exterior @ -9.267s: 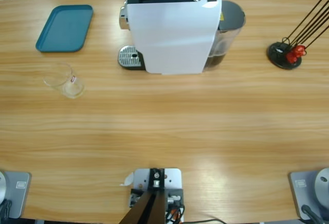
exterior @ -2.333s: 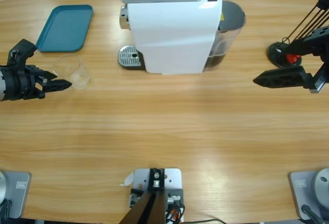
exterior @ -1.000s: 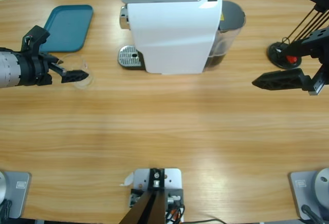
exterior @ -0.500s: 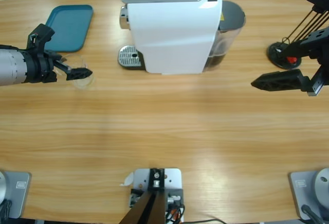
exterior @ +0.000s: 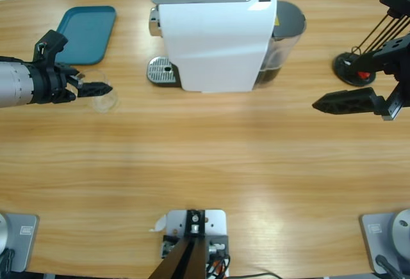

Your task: Pour coffee

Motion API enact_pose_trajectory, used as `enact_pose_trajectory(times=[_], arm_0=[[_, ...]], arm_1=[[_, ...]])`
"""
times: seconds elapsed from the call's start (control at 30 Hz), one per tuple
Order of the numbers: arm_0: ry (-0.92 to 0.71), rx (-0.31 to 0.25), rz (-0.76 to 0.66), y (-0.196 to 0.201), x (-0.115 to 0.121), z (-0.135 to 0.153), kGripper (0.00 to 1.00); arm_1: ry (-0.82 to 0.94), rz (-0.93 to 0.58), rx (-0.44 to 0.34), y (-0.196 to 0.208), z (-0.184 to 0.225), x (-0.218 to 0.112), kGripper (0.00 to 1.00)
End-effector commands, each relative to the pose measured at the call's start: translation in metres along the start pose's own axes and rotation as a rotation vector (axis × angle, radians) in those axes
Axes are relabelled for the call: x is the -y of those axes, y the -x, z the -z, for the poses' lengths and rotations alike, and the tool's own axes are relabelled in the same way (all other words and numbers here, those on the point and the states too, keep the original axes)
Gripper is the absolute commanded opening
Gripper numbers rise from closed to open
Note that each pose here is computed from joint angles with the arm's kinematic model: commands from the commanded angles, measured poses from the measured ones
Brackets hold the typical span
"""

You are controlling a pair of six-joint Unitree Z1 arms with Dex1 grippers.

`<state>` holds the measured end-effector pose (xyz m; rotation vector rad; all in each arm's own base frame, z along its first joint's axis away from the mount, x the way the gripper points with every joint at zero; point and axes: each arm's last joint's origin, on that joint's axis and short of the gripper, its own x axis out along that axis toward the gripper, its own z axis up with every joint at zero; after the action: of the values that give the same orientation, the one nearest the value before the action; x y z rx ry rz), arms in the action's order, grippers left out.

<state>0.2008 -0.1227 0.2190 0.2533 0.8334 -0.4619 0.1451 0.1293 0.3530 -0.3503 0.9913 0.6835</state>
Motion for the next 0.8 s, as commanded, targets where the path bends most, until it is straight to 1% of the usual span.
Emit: enact_pose_trajectory(times=[0.03,0.1,0.17,0.33,0.47,0.57,0.6,0.7,0.8], arm_0=[[-0.037,0.035,0.071,0.000,0.003,-0.005,0.530],[-0.091,0.070,0.110,0.003,0.005,-0.018,0.536],[-0.116,0.102,0.115,0.009,0.005,-0.030,0.536],[-0.171,0.122,0.139,0.015,0.006,-0.057,0.536],[-0.244,0.104,0.171,-0.004,0.009,-0.070,0.536],[-0.269,0.109,0.182,-0.013,0.011,-0.081,0.536],[-0.279,0.102,0.187,-0.018,0.011,-0.084,0.536],[-0.305,0.071,0.207,-0.034,0.014,-0.084,0.536],[-0.318,0.057,0.215,-0.044,0.018,-0.083,0.536]], arm_1=[[-0.004,-0.003,-0.051,-0.017,0.002,0.003,1.000],[-0.004,-0.003,-0.049,-0.018,0.002,0.003,1.000],[-0.004,-0.003,-0.048,-0.018,0.002,0.003,1.000],[-0.008,-0.001,-0.045,-0.019,0.002,0.004,1.000],[-0.016,0.003,-0.047,-0.021,0.003,0.007,1.000],[-0.024,0.007,-0.048,-0.023,0.004,0.008,1.000],[-0.025,0.008,-0.049,-0.025,0.004,0.009,1.000],[-0.030,0.010,-0.050,-0.027,0.003,0.010,1.000],[-0.037,0.013,-0.053,-0.027,0.004,0.012,1.000]])
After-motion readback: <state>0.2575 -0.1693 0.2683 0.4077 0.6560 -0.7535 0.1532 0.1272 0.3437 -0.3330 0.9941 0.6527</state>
